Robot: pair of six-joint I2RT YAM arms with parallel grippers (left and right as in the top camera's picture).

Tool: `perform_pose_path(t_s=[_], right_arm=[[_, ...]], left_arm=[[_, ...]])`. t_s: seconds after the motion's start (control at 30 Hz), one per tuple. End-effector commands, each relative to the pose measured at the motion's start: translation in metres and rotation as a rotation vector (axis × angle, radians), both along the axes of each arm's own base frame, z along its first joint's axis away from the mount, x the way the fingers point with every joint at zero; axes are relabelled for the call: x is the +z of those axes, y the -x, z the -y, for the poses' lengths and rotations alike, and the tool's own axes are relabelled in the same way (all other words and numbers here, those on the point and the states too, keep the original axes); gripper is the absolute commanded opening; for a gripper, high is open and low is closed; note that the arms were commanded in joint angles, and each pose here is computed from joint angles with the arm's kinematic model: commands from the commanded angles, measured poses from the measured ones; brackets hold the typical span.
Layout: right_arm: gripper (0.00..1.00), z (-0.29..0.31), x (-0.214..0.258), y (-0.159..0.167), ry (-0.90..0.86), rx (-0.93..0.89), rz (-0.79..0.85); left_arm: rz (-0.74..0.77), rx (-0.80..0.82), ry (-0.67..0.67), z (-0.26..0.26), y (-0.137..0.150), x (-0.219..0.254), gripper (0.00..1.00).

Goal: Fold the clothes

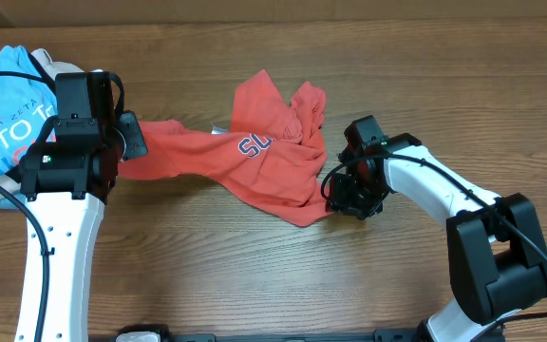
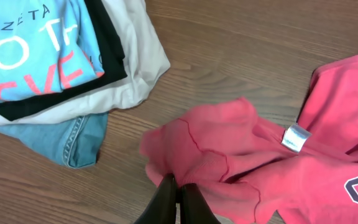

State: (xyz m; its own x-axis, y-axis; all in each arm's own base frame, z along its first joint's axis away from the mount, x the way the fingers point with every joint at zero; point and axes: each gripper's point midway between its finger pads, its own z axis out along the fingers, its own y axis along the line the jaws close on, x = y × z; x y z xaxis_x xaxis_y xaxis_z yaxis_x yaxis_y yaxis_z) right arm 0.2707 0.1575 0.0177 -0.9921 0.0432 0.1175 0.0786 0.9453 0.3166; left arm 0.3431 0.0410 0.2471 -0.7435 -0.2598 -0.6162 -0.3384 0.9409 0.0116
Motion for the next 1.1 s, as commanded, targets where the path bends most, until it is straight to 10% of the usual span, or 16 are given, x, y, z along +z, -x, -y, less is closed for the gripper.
perform_pose_path(t_s=[0.0, 0.07, 0.5, 0.77, 1.07], right_arm=[[0.22, 0.003, -0.002, 0.000, 0.008, -0.012, 0.005], [0.05, 0.002, -0.002, -0.002, 0.005, -0.018, 0.011], [0.04, 0.043, 0.044, -0.060, 0.079, -0.130, 0.144], [0.04, 0.078, 0.210, -0.135, 0.060, -0.196, 0.478], [0.04, 0.102, 0.385, -0.125, 0.122, -0.237, 0.862]], left_arm=[[0.040, 0.013, 0.007, -0.001, 0.001, 0.013, 0.04], [0.040, 0.012, 0.007, -0.001, 0.001, 0.013, 0.04], [0.068, 0.001, 0.013, 0.001, -0.004, 0.019, 0.04], [0.307, -0.090, 0.025, 0.013, -0.022, 0.112, 0.04], [0.653, -0.053, -0.088, -0.003, 0.005, 0.260, 0.04]])
